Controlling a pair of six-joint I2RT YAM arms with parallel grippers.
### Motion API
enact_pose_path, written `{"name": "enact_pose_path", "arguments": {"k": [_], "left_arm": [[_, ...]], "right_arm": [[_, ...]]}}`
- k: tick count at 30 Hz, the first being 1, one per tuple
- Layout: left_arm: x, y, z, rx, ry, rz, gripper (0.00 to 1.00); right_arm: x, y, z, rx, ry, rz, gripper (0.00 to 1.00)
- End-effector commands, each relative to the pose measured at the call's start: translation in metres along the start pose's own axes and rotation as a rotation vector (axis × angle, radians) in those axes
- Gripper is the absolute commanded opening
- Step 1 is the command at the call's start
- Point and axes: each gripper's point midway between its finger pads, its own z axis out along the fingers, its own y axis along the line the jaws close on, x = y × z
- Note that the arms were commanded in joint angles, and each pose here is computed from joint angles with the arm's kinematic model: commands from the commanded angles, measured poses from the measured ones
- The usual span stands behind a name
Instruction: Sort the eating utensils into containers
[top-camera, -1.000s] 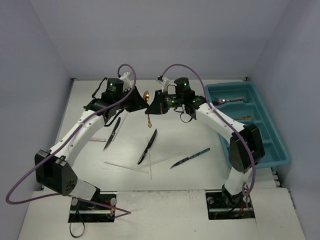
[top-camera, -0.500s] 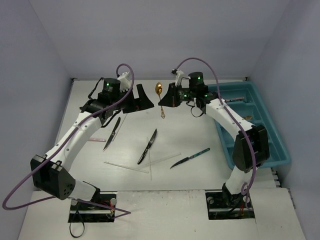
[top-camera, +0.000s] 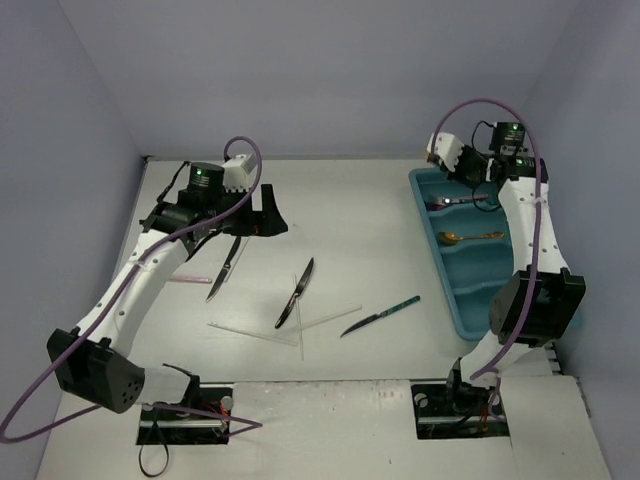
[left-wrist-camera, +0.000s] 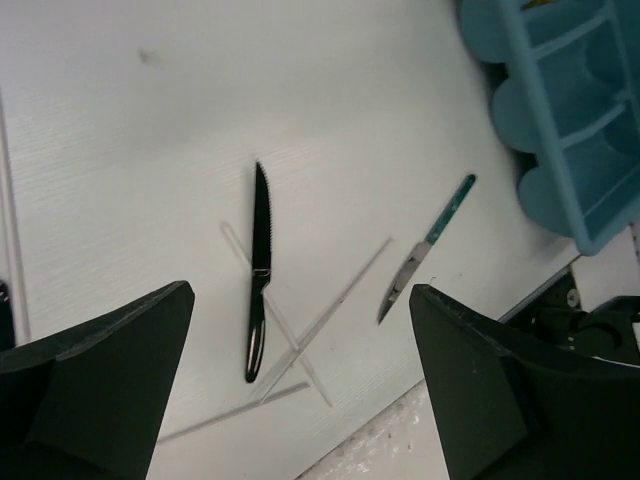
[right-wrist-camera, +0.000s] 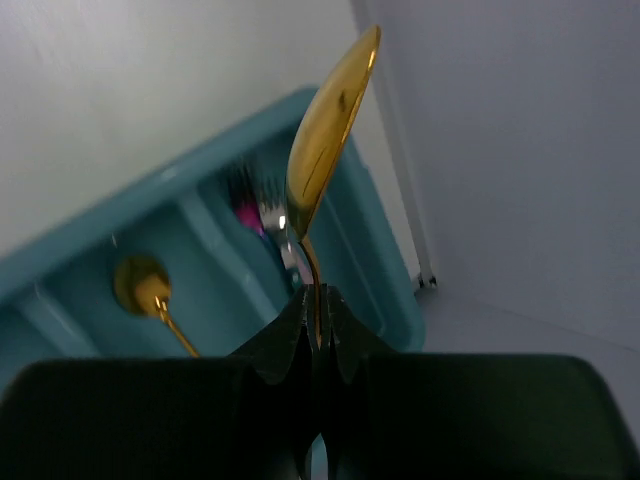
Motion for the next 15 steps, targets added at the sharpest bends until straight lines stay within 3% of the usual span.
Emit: {"name": "enact_pose_path", "arguments": {"k": [1, 8, 15], "left_arm": [[0.001, 0.041, -0.001, -0.221, 0.052, 0.009, 0.89], [0.004, 0.065, -0.005, -0.338, 0.041, 0.024, 0.89], [0.007, 0.093, -0.024, -0.406, 0.014, -0.027, 0.89]], "right_arm": [[0.071, 0.016, -0.025, -0.152, 0.209, -0.462, 0.0], [0.141, 0.053, -0.031, -0.385, 0.339, -0.655, 0.0], [0.161, 0.075, -0.021, -0.504, 0.335, -0.726, 0.0]]}}
